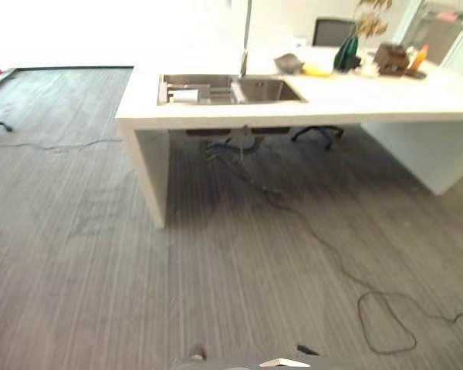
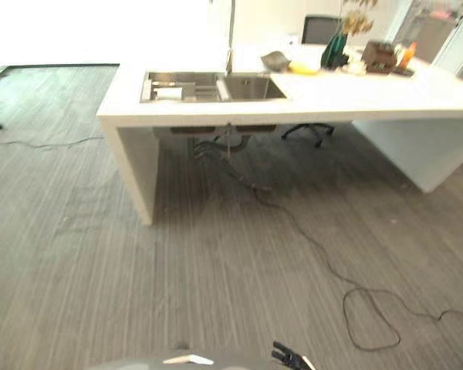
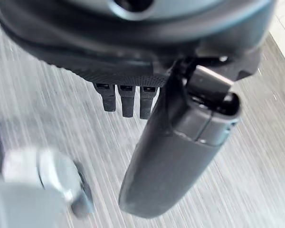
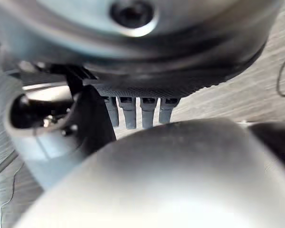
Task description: Place the dishes in the dishwasher.
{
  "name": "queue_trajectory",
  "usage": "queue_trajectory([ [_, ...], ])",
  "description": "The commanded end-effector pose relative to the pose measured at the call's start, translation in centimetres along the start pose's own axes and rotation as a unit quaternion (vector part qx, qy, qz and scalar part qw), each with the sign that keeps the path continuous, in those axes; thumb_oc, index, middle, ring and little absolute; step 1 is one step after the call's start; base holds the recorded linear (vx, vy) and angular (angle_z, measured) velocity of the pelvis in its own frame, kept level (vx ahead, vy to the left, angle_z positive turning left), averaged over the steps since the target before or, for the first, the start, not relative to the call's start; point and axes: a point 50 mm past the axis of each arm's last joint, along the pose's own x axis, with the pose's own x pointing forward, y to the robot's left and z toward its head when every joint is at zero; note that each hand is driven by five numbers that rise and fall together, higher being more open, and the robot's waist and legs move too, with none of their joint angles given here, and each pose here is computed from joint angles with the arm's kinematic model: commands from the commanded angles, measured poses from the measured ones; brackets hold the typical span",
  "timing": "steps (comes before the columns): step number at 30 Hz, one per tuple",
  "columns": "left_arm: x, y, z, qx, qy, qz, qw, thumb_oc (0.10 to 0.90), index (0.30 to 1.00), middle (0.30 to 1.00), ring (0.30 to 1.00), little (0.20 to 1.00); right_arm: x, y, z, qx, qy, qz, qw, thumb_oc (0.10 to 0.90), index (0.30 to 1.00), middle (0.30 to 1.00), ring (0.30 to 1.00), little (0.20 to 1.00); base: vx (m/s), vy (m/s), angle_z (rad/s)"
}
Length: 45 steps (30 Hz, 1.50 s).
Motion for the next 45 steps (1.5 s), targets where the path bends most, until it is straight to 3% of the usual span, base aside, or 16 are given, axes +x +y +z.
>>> queue_trajectory([
  [1, -7.2, -10.8, 11.7, -0.086, -0.289, -0.164, 0.939, 0.800, 0.900, 0.900, 0.900, 0.900, 1.4, 3.0, 5.3, 0.011, -0.110, 0.036, 0.993, 0.800, 0.900, 0.900, 0.900, 0.900, 0.21, 0.199, 0.36],
  [2, -10.7, -12.7, 13.2, -0.090, -0.354, -0.210, 0.907, 0.800, 0.900, 0.900, 0.900, 0.900, 1.3, 3.4, 6.0, 0.016, -0.128, 0.042, 0.991, 0.800, 0.900, 0.900, 0.900, 0.900, 0.26, 0.193, 0.36],
  [3, -10.7, -12.7, 13.0, -0.088, -0.354, -0.210, 0.907, 0.800, 0.900, 0.900, 0.900, 0.900, 1.2, 3.3, 5.9, 0.016, -0.128, 0.041, 0.991, 0.800, 0.900, 0.900, 0.900, 0.900, 0.22, 0.120, 0.47],
  [5, -19.6, -14.8, 16.7, -0.036, -0.556, -0.280, 0.781, 0.800, 0.900, 0.900, 0.900, 0.900, 0.9, 2.7, 7.8, 0.001, -0.171, 0.030, 0.985, 0.800, 0.900, 0.900, 0.900, 0.900, 0.40, 0.171, 0.48],
  [7, -20.5, -15.2, 17.1, -0.036, -0.567, -0.283, 0.773, 0.800, 0.900, 0.900, 0.900, 0.900, 1.1, 2.6, 8.1, -0.007, -0.171, 0.031, 0.985, 0.800, 0.900, 0.900, 0.900, 0.900, 0.38, 0.085, 0.03],
  [8, -23.9, -16.2, 19.2, -0.023, -0.619, -0.306, 0.723, 0.800, 0.900, 0.900, 0.900, 0.900, 1.1, 2.0, 8.2, -0.026, -0.167, 0.027, 0.985, 0.800, 0.900, 0.900, 0.900, 0.900, 0.47, 0.009, 0.17],
  [11, -29.9, -17.6, 21.6, -0.002, -0.688, -0.336, 0.644, 0.800, 0.900, 0.900, 0.900, 0.900, 1.2, 0.8, 8.2, -0.033, -0.155, 0.007, 0.987, 0.800, 0.900, 0.900, 0.900, 0.900, 0.53, -0.058, 0.40],
  [13, -30.5, -18.1, 21.7, 0.013, -0.695, -0.331, 0.638, 0.800, 0.900, 0.900, 0.900, 0.900, 1.2, 0.9, 8.2, -0.027, -0.155, 0.008, 0.988, 0.800, 0.900, 0.900, 0.900, 0.900, 0.37, -0.055, 0.58],
  [15, -33.8, -18.9, 23.8, 0.093, -0.772, -0.280, 0.563, 0.800, 0.900, 0.900, 0.900, 0.900, 1.3, 0.4, 7.6, -0.012, -0.138, 0.001, 0.990, 0.800, 0.900, 0.900, 0.900, 0.900, 0.51, -0.112, 1.22],
  [22, -34.6, -18.6, 26.5, 0.215, -0.822, -0.186, 0.494, 0.800, 0.900, 0.900, 0.900, 0.900, 1.0, -1.4, 6.8, -0.007, -0.103, -0.007, 0.995, 0.800, 0.900, 0.900, 0.900, 0.900, 0.32, -0.209, 0.41],
  [28, -36.7, -18.3, 27.7, 0.228, -0.845, -0.154, 0.459, 0.800, 0.900, 0.900, 0.900, 0.900, 1.5, -3.4, 9.9, -0.022, -0.115, -0.022, 0.993, 0.800, 0.900, 0.900, 0.900, 0.900, 0.13, -0.165, 0.09],
  [32, -39.8, -18.7, 28.9, 0.348, -0.862, -0.080, 0.360, 0.800, 0.900, 0.900, 0.900, 0.900, 1.7, -5.0, 10.2, 0.012, -0.091, -0.030, 0.995, 0.800, 0.900, 0.900, 0.900, 0.900, 0.29, -0.029, 0.13],
  [34, -40.0, -21.0, 26.2, 0.427, -0.845, -0.081, 0.312, 0.800, 0.900, 0.900, 0.900, 0.900, 1.5, -5.2, 8.3, -0.020, -0.055, -0.027, 0.998, 0.800, 0.900, 0.900, 0.900, 0.900, 0.30, 0.117, 0.15],
  [39, -39.7, -20.6, 26.8, 0.465, -0.841, -0.068, 0.270, 0.800, 0.900, 0.900, 0.900, 0.900, 1.9, -4.1, 8.7, -0.089, -0.043, -0.012, 0.995, 0.800, 0.900, 0.900, 0.900, 0.900, 0.13, 0.011, -0.03],
  [42, -39.3, -21.7, 24.9, 0.525, -0.825, -0.064, 0.201, 0.800, 0.900, 0.900, 0.900, 0.900, 1.9, -3.4, 8.0, -0.096, -0.037, 0.004, 0.995, 0.800, 0.900, 0.900, 0.900, 0.900, 0.11, 0.035, 0.02],
  [45, -40.3, -22.0, 23.7, 0.534, -0.825, -0.067, 0.170, 0.800, 0.900, 0.900, 0.900, 0.900, 2.2, -2.6, 8.3, -0.094, -0.043, 0.016, 0.995, 0.800, 0.900, 0.900, 0.900, 0.900, 0.04, 0.055, 0.14],
])
